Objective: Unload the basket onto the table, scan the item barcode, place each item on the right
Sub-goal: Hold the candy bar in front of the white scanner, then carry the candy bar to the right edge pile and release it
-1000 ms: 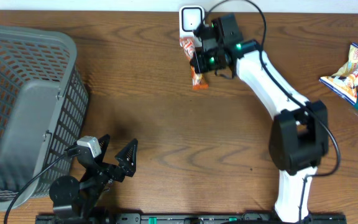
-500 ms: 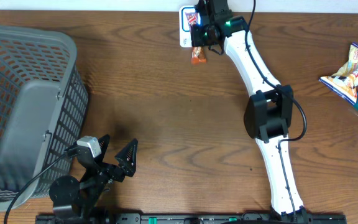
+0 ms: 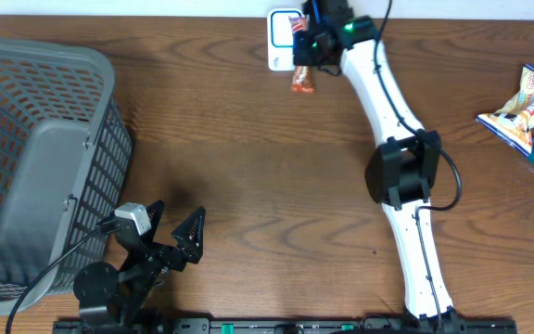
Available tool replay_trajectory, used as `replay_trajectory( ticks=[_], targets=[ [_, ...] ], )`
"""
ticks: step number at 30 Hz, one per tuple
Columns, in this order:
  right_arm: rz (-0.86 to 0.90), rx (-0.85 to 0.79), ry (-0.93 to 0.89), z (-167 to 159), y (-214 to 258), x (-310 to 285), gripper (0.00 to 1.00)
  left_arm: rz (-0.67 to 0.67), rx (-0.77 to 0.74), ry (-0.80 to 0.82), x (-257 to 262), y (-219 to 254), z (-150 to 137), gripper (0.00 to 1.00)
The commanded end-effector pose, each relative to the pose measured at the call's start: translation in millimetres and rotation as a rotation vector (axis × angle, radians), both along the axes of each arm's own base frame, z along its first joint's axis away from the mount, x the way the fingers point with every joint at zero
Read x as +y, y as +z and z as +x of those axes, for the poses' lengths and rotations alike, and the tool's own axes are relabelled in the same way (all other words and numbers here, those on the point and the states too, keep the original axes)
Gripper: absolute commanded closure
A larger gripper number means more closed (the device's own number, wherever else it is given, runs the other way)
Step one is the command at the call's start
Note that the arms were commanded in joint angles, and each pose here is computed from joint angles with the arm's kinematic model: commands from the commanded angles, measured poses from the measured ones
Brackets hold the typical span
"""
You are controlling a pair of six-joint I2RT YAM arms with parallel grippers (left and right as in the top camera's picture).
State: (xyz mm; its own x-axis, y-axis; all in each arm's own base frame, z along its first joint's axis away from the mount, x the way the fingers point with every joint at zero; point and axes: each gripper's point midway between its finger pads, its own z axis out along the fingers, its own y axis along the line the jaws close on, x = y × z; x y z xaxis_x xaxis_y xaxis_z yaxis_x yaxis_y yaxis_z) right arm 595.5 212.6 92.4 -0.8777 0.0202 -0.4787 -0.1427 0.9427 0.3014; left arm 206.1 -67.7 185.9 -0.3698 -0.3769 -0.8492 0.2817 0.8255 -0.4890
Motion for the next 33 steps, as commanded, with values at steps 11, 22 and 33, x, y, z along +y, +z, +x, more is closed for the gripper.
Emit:
replay_trajectory(
  ticks=[11, 22, 33],
  targets=[
    [-0.545, 0.130, -0.493, -24, 17, -258, 0.99, 0.001, -0.007, -0.002, 0, 1, 0, 0.02],
    [-0.622, 0.274, -0.716, -61, -32, -411, 0.99, 0.001, -0.007, -0.003, 0, 1, 0, 0.02],
    [-0.326, 0.089, -0.710, -55, 65, -403, 0.01, 0.001, -0.007, -0.003, 0, 1, 0, 0.02]
  ],
)
